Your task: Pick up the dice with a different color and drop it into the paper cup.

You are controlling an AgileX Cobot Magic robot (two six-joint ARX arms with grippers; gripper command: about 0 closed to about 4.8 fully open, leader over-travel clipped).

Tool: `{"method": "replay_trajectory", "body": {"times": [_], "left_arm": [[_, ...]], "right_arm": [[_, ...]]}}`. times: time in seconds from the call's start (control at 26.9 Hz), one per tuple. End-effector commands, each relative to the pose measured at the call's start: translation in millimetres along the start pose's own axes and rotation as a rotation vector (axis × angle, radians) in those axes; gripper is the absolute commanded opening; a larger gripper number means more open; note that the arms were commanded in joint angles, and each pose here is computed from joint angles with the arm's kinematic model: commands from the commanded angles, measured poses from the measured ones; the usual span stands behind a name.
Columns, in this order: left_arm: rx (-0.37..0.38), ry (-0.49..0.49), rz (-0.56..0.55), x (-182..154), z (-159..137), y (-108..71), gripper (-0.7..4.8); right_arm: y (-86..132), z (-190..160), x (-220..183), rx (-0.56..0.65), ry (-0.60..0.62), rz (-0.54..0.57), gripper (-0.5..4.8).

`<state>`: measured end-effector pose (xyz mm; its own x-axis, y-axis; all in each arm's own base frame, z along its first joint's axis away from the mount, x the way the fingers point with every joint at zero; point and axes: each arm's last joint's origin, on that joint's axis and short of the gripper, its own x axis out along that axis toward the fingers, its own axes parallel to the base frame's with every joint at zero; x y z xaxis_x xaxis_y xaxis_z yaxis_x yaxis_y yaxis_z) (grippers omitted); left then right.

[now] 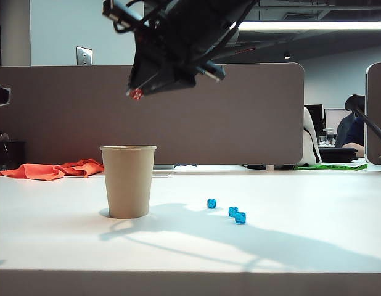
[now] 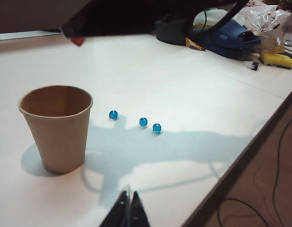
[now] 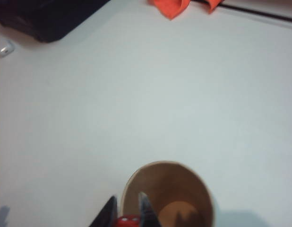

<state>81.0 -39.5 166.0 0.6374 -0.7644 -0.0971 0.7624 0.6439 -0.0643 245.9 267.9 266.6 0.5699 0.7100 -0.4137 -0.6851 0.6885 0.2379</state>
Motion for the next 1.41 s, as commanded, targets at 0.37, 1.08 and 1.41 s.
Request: {"method": "replay_trajectory", "body": {"times": [0.37,1.08,1.41], "left_arm": [[0.008,-0.015,-0.007,-0.5,3.2,-0.5,-0.06],[0.017,-0.03,-0.005,-0.5,4.7,-0.5,-0.06],[0.019,-0.031,-0.005,-0.5,4.9,-0.5,-0.06]], "right_arm": [[6.8,-6.3,12.7,-0.014,-0.009,0.046,0.62],[4.7,-5.6,14.5,-0.013,-0.033,0.004,0.77],[3.8,-6.8,14.5,-0.012,-0.023,-0.018,1.19]]}}
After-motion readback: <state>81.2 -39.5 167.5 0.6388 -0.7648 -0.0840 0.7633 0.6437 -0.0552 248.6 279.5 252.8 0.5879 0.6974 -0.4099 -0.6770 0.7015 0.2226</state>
